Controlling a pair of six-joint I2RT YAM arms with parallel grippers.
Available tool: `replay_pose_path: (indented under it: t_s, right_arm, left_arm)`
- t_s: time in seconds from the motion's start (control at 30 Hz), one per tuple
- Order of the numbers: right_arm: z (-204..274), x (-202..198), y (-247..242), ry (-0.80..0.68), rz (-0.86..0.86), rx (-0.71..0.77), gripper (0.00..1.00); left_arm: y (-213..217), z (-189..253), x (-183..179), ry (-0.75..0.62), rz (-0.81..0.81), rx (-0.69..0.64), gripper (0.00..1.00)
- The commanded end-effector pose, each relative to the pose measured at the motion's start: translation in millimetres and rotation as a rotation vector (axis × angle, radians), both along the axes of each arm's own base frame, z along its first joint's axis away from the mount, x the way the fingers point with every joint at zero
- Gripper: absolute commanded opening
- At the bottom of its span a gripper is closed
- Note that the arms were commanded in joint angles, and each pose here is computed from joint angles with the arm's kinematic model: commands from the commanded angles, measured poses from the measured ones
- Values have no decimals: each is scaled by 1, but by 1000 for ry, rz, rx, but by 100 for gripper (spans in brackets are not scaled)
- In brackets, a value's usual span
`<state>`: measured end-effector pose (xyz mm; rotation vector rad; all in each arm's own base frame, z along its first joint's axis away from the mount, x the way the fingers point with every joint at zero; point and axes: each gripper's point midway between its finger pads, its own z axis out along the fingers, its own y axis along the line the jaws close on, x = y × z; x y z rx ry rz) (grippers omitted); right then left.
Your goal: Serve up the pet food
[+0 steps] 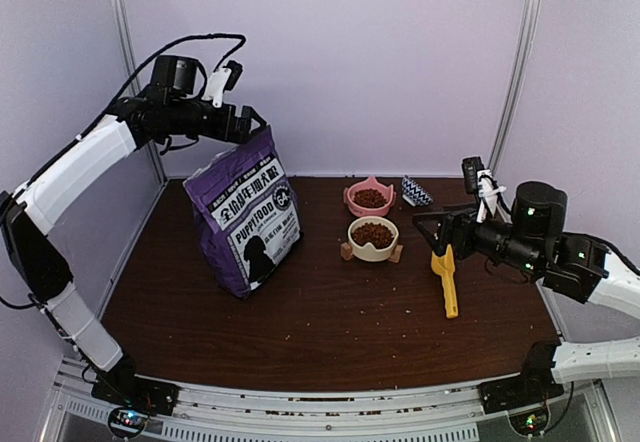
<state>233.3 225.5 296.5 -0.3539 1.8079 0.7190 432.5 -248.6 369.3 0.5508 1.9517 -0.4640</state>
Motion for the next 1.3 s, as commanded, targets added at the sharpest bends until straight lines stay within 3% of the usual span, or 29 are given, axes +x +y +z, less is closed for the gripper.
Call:
replay_pose_path:
  t_s: [0.0, 0.23, 0.4, 0.5, 0.6, 0.73, 0.9, 1.03, 1.27]
  right_arm:
    - [0, 24, -34, 43, -180, -9, 92]
    - [-23, 55, -92, 117, -370, -43, 93]
    - [-40, 70, -139, 140, -505, -54, 93]
    - [-49, 75, -175, 131, -613, -36, 93]
    - [-55, 77, -211, 91, -722, -8, 93]
    - [-70, 70, -245, 5, -854, -30, 93]
    - [-87, 59, -262, -162, -934, -67, 93]
    - [-96, 55, -269, -253, -973, -77, 93]
    - [-111, 73, -267, -283, -965, -90, 93]
  left_arm:
    - [33, 43, -21, -175, 7, -66, 98]
    - [147, 12, -41, -149, 268, -128, 98]
    - [259, -45, -56, -78, 590, -187, 98]
    - [311, -87, -76, -59, 786, -235, 98]
    - [349, -125, -101, -64, 998, -198, 98]
    - [367, -165, -126, -116, 1126, -128, 98]
    - [358, -206, -141, -223, 1090, -100, 98]
    - [351, -207, -136, -291, 1044, -43, 98]
    - [349, -193, -104, -389, 976, -16, 98]
